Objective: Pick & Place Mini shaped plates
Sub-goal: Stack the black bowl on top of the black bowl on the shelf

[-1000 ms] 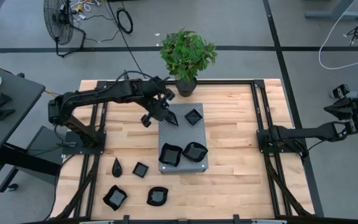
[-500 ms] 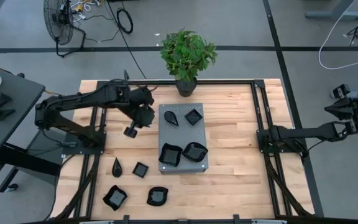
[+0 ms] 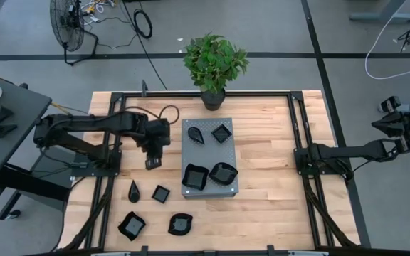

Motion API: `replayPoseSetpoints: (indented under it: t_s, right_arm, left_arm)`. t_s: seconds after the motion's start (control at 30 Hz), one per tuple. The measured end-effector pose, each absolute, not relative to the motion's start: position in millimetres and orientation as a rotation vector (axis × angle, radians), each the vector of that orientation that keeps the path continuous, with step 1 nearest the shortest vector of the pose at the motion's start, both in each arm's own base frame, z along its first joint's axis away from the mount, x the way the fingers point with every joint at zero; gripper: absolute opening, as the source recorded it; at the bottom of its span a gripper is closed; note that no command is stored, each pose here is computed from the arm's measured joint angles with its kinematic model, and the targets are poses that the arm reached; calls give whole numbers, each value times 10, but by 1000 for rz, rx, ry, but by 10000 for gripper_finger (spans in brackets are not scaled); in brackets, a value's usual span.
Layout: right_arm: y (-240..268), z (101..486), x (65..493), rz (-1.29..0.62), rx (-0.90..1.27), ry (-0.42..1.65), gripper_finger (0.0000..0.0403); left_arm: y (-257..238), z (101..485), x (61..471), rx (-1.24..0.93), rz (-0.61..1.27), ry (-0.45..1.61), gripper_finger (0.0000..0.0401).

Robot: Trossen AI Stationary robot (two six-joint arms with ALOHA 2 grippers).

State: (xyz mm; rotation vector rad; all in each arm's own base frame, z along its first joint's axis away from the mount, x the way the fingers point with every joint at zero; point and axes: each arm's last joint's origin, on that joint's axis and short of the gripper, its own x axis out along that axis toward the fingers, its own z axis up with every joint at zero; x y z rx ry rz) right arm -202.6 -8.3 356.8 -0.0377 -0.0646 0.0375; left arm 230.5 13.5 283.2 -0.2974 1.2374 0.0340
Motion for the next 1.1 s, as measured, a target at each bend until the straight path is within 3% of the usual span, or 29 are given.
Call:
replayPoseSetpoints:
  t_s: [0.23, 0.7, 0.93, 1.1]
  right_arm:
    - [-84, 3568, -2027, 38, -38, -64, 16]
    - [-84, 3571, -2027, 37, -38, -68, 16]
    - [-83, 3571, -2027, 37, -38, -68, 16]
    - [-83, 3571, -2026, 37, -38, -67, 16]
  left_arm:
    - [-7, 2502, 2146, -440, 127, 1270, 109]
    - [-464, 2201, 1917, -594, 202, 1371, 210]
    - [-620, 2080, 1846, -751, 416, 1338, 214]
    - [-754, 2021, 1885, -898, 447, 1256, 206]
